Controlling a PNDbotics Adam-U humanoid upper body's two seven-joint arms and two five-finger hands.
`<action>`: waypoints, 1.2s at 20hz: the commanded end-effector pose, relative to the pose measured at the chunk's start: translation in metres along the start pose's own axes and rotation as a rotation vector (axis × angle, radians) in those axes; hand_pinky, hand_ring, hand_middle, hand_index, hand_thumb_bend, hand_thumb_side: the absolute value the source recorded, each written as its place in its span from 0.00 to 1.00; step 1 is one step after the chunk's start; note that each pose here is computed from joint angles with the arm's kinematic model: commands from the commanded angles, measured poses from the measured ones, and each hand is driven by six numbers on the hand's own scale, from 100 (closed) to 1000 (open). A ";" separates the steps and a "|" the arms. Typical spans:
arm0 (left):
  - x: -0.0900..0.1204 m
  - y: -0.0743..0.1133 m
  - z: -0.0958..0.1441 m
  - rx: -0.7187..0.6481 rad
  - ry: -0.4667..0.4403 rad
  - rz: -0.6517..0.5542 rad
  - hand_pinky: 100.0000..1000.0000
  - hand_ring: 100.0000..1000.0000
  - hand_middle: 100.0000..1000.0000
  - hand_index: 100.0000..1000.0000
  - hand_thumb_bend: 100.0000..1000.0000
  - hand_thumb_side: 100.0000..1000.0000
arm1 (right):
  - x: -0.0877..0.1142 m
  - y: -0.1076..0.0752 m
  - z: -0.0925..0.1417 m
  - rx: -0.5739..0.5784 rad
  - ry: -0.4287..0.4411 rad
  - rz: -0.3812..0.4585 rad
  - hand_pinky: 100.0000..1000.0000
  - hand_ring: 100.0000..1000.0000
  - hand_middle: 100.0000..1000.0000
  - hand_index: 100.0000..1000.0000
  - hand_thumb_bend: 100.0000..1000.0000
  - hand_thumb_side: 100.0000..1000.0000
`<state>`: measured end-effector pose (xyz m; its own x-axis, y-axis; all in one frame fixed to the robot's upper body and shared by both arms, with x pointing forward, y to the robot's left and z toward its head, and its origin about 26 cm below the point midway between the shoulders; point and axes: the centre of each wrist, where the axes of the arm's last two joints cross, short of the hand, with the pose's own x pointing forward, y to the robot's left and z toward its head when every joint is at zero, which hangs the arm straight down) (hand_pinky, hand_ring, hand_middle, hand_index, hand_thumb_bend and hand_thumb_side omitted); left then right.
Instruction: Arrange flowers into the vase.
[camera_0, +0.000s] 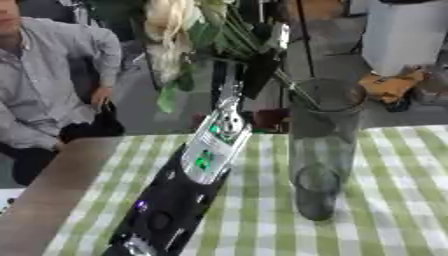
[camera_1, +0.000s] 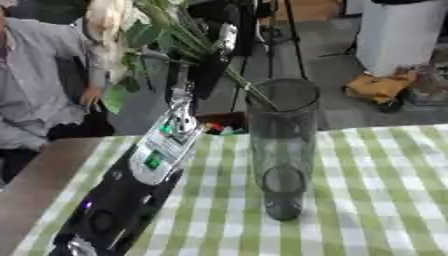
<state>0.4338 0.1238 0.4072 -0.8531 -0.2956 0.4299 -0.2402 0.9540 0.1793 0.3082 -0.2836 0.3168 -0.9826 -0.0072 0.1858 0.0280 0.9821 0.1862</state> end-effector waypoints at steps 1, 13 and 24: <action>0.017 0.004 -0.013 -0.026 -0.059 -0.029 0.21 0.51 0.45 0.57 0.21 0.69 | 0.006 -0.001 -0.006 0.007 -0.027 0.003 0.72 0.80 0.80 0.82 0.00 1.00; 0.014 0.001 -0.013 -0.170 0.002 -0.150 0.29 0.63 0.55 0.68 0.14 0.71 | 0.006 -0.003 -0.004 0.002 -0.019 0.015 0.72 0.80 0.80 0.82 0.00 1.00; 0.013 0.010 -0.015 -0.231 0.058 -0.210 0.44 0.73 0.66 0.82 0.01 0.55 | 0.005 -0.005 -0.001 0.002 -0.007 0.025 0.72 0.80 0.79 0.82 0.00 1.00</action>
<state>0.4330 0.1218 0.4116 -0.7597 -0.4723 0.4469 -0.2583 0.8500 0.4591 0.3083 -0.2859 0.3111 -0.9783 0.0017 0.2074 0.0424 0.9805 0.1920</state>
